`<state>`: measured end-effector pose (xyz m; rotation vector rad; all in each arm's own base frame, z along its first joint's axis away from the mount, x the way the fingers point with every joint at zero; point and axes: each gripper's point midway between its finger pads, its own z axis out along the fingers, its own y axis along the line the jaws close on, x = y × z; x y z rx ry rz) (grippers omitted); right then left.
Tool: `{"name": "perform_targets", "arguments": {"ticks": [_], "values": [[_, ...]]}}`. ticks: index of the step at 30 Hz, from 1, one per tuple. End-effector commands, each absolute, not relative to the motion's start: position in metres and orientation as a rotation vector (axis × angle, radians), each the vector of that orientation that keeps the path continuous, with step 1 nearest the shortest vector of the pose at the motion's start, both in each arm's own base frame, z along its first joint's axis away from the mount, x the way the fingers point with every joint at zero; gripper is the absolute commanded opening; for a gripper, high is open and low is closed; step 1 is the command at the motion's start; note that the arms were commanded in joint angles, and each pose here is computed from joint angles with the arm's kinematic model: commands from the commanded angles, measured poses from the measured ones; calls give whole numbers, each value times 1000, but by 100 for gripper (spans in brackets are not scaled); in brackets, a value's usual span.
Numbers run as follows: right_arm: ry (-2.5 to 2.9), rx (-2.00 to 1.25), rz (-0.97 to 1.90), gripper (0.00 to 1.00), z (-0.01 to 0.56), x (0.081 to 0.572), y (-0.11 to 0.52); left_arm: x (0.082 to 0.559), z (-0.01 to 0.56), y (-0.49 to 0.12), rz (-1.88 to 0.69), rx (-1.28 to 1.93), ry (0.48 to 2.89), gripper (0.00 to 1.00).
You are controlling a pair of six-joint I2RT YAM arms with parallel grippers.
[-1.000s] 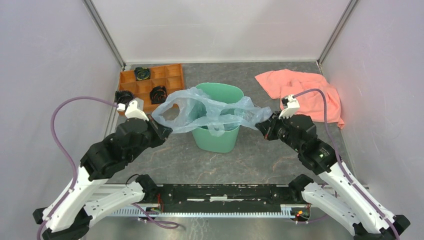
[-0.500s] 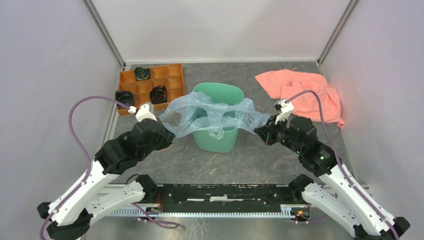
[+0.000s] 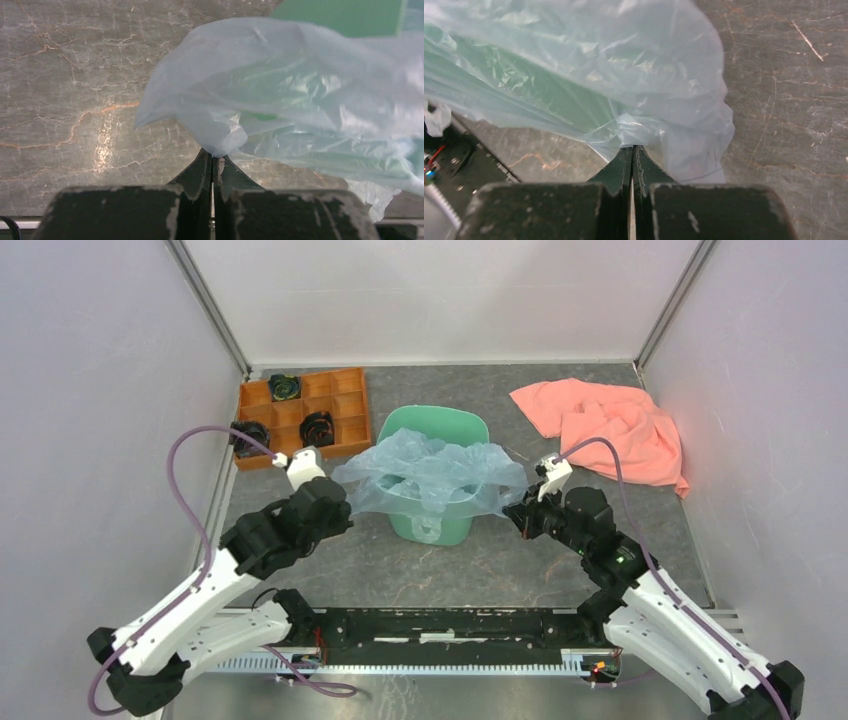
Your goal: Put the trash bags into the trash bin
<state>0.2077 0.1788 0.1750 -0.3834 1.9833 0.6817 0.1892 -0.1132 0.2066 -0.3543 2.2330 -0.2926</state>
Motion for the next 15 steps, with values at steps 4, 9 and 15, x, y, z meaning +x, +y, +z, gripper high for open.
{"name": "perform_targets", "arguments": {"ticks": [4,9,15], "values": [[1753,-282,550,17,218,264,178,213,216,-110,-190,-336,2150,7],[1868,-339,400,32,221,277,170,208,229,-111,-206,-275,2168,39],[2046,-421,370,69,198,229,145,163,230,-74,-207,-239,2229,80]]}}
